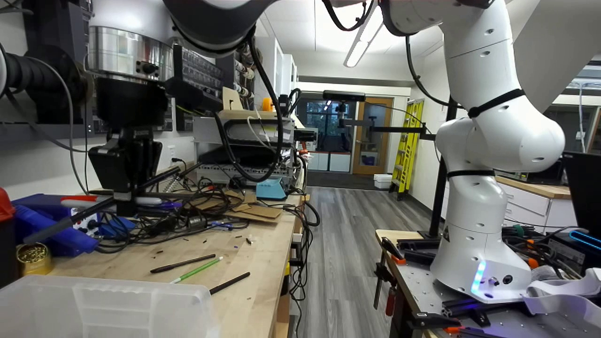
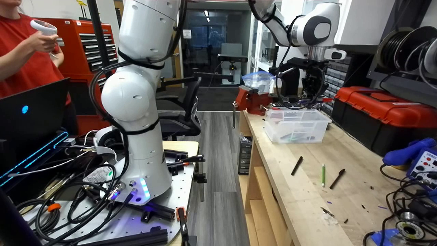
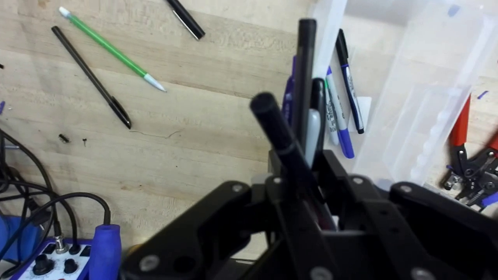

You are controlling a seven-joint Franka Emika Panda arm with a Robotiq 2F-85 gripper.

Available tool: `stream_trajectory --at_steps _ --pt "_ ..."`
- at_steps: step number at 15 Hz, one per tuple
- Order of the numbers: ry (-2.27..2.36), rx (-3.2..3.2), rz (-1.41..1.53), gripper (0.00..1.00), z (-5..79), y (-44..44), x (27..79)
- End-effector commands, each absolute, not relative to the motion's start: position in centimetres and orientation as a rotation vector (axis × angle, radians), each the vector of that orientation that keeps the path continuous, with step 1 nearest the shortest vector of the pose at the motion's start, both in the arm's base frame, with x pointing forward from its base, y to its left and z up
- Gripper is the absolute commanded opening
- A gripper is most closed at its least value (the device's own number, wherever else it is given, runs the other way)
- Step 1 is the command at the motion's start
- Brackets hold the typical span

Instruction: Take the markers and place them in the box

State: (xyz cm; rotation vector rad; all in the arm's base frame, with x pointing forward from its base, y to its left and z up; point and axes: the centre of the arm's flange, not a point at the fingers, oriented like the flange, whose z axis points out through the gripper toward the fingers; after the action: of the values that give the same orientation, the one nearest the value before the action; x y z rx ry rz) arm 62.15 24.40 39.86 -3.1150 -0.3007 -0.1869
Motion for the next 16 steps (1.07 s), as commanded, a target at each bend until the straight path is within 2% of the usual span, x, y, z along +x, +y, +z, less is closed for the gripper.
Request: stream_trajectory --at_steps 1,16 --pt "-0.174 -3.163 -0.148 0.06 39.4 27.2 63.4" --pt "-0.079 -3.235 -0.002 0.07 32.4 33.0 65.6"
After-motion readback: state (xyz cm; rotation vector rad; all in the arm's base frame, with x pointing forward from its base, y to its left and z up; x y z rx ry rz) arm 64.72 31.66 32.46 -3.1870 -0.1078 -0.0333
